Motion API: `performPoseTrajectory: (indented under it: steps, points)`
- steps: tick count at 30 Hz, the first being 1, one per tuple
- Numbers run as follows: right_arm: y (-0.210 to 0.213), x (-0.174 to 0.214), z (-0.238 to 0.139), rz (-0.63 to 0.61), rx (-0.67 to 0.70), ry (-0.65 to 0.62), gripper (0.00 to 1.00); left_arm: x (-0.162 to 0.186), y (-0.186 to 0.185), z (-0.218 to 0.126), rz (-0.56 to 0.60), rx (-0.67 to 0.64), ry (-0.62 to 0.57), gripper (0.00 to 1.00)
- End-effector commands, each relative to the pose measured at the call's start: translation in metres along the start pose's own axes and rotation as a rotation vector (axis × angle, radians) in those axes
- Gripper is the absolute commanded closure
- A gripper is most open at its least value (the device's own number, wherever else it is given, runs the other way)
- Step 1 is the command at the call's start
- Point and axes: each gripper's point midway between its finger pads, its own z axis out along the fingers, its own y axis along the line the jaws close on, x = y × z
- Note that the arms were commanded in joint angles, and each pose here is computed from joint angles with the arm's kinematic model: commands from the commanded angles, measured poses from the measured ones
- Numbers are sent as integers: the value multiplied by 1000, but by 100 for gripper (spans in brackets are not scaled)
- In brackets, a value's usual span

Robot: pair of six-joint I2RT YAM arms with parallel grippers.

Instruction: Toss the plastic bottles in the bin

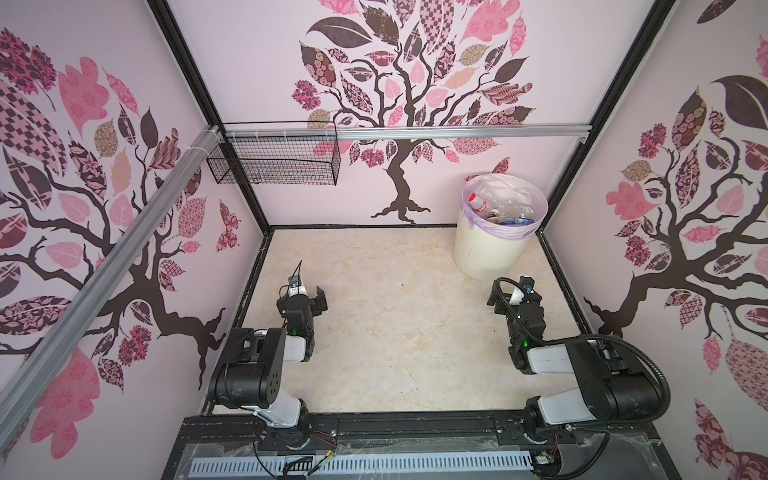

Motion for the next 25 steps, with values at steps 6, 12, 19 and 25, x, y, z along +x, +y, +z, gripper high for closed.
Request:
performPoseTrajectory:
  steps: [6, 12, 19, 25]
  points:
    - [9, 4, 0, -11, -61, -31, 1, -16, -3, 2, 0, 11, -43, 2]
    - [16, 17, 24, -17, -93, 88, 1, -16, -3, 2, 0, 10, -44, 2]
    - [17, 19, 29, -11, -97, 107, 1, -16, -3, 2, 0, 11, -43, 1]
    - [13, 18, 28, -3, -96, 105, 1, -16, -3, 2, 0, 11, -42, 1]
